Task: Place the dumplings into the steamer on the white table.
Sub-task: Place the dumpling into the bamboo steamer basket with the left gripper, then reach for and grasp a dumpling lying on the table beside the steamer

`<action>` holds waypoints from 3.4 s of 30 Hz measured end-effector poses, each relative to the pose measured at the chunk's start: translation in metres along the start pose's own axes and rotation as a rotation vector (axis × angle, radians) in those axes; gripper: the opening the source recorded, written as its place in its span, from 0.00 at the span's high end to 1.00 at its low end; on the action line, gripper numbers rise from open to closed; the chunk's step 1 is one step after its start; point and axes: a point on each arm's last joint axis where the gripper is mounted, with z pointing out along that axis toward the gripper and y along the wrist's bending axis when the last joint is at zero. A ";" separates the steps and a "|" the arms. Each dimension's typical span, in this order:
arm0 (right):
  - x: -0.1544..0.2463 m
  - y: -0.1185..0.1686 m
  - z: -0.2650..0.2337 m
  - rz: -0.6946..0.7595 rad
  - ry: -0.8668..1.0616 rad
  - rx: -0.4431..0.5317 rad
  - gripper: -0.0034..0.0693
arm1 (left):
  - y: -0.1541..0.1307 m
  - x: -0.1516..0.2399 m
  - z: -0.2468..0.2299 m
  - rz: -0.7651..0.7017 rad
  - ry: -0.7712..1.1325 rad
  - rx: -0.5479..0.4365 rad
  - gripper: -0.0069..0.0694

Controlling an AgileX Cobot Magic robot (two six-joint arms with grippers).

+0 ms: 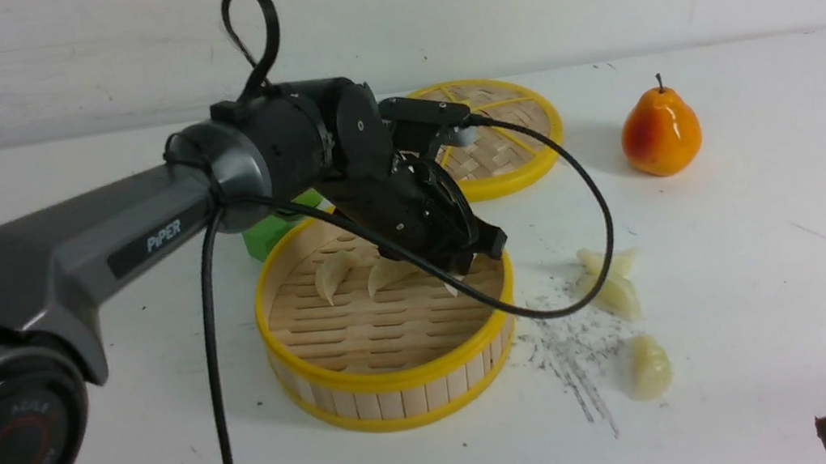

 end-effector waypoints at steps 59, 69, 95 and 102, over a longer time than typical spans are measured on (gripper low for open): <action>-0.104 -0.018 0.141 0.053 0.415 0.049 0.36 | -0.033 0.323 -0.309 -0.060 -0.810 -0.125 0.93; -0.105 0.005 0.152 -0.006 0.479 0.216 0.35 | -0.036 0.327 -0.316 -0.080 -0.875 -0.091 0.93; -0.079 -0.014 0.214 0.275 0.491 0.256 0.42 | -0.037 0.328 -0.314 -0.094 -0.854 -0.072 0.93; -0.080 -0.014 0.215 0.266 0.476 0.257 0.62 | -0.037 0.329 -0.314 -0.095 -0.848 -0.073 0.93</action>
